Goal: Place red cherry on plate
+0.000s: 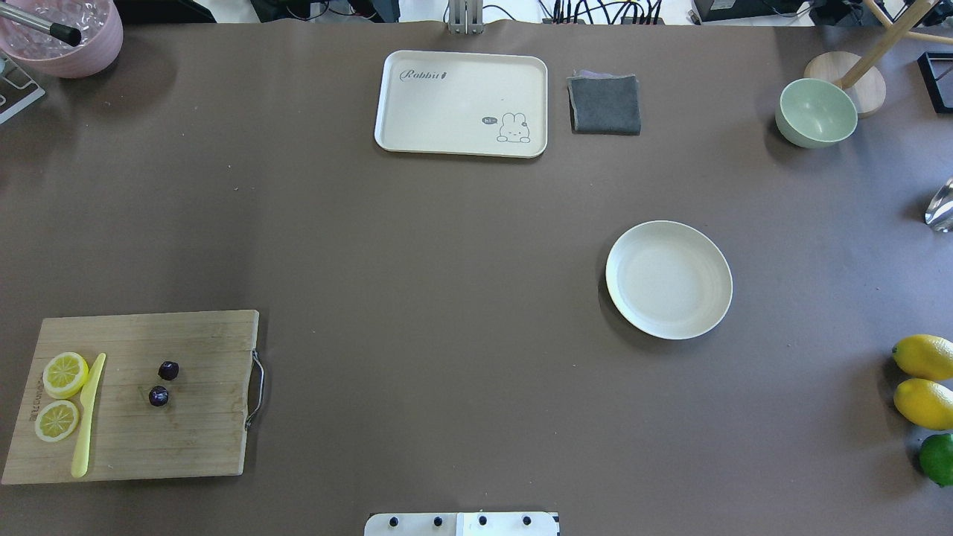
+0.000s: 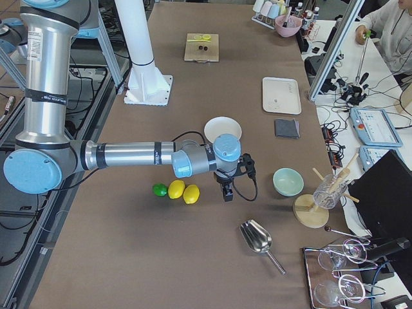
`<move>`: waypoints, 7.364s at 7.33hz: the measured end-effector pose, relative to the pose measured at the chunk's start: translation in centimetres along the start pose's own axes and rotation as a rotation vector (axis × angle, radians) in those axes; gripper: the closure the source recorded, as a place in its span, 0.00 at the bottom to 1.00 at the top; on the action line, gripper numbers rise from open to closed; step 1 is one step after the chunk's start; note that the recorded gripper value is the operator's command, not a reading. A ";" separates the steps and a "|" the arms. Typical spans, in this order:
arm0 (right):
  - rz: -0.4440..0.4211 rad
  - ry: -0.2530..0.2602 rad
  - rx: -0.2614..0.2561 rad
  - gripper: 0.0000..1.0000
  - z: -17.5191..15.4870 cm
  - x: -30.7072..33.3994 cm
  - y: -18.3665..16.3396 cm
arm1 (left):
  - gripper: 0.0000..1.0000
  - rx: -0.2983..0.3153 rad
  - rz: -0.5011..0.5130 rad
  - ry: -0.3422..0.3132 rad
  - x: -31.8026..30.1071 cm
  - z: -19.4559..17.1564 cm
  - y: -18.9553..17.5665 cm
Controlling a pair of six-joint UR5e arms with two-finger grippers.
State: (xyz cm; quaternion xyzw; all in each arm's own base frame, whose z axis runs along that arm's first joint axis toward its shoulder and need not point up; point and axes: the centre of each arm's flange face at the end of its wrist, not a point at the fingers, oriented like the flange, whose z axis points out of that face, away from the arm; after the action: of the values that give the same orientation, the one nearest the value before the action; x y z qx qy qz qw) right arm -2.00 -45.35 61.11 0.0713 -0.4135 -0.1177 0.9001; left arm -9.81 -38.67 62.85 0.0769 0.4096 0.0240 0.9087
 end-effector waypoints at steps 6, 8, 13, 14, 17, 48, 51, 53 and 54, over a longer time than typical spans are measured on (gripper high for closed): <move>0.035 -0.036 0.061 0.00 -1.5 2.7 2.4 | 0.02 0.002 0.064 0.012 3.1 0.0 -3.0; 0.015 -0.038 0.106 0.00 -1.8 3.0 3.5 | 0.02 0.005 0.067 0.014 4.2 0.0 -4.0; 0.062 -0.090 0.111 0.01 -1.3 -6.7 -3.1 | 0.03 0.051 0.092 0.012 5.5 -0.3 -5.0; 0.073 -0.101 0.095 0.02 0.1 -11.0 -5.8 | 0.03 0.055 0.086 0.017 5.6 -0.2 -4.7; 0.090 -0.131 0.028 0.11 5.8 -23.7 -10.3 | 0.03 0.046 0.102 0.038 8.5 1.4 -5.3; 0.200 -0.252 0.015 0.00 20.2 -56.8 -10.9 | 0.82 -0.077 0.034 0.024 41.2 22.4 4.4; 0.208 -0.297 0.032 0.00 16.4 -55.4 -12.7 | 0.99 -0.072 0.031 0.027 41.3 22.3 4.2; 0.244 -0.332 -0.010 0.00 12.7 -50.3 -14.5 | 0.99 -0.041 0.038 0.078 43.5 20.2 3.2; 0.270 -0.338 -0.020 0.00 10.8 -46.4 -14.7 | 0.99 -0.016 0.027 0.127 46.4 19.0 2.0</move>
State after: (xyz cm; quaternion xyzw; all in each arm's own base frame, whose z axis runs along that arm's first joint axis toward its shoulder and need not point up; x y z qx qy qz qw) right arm -41.74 -47.26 31.02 -0.0144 -0.5632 -0.0104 0.8262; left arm 35.21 -34.00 41.23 0.0735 0.4652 0.0445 0.8810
